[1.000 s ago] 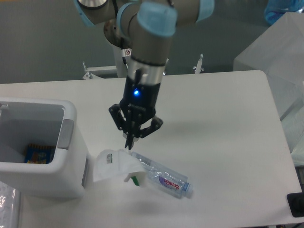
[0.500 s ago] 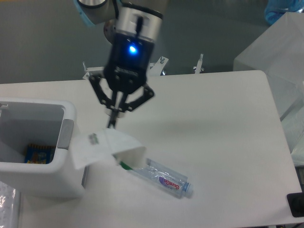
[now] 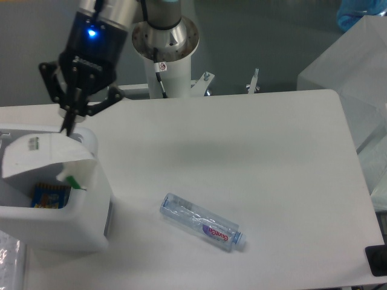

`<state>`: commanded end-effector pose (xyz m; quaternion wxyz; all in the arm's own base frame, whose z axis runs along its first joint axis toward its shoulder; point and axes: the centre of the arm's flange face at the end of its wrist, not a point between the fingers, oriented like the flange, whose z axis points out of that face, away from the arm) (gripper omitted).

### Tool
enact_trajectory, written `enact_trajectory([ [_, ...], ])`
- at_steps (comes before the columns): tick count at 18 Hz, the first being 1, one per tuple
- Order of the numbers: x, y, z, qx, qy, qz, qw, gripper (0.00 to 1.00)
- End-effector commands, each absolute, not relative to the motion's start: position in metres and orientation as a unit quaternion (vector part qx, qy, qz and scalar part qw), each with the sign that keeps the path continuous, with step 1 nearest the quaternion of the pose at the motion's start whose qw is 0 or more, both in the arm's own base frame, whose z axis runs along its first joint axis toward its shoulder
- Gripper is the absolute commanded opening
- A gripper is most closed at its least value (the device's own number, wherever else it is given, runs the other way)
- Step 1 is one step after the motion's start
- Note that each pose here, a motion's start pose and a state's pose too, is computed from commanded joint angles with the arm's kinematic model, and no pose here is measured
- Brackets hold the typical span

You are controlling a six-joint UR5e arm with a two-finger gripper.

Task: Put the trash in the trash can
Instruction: 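Lift the paper and carry it over the white trash bin, then open the gripper to drop the paper into the bin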

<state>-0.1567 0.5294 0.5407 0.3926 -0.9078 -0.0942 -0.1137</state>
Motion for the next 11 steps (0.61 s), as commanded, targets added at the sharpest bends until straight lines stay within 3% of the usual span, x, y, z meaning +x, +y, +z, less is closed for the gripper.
enact_trajectory([
  [11, -0.136, 0.543, 0.51, -0.917, -0.081, -0.134, 0.367, 0.19],
])
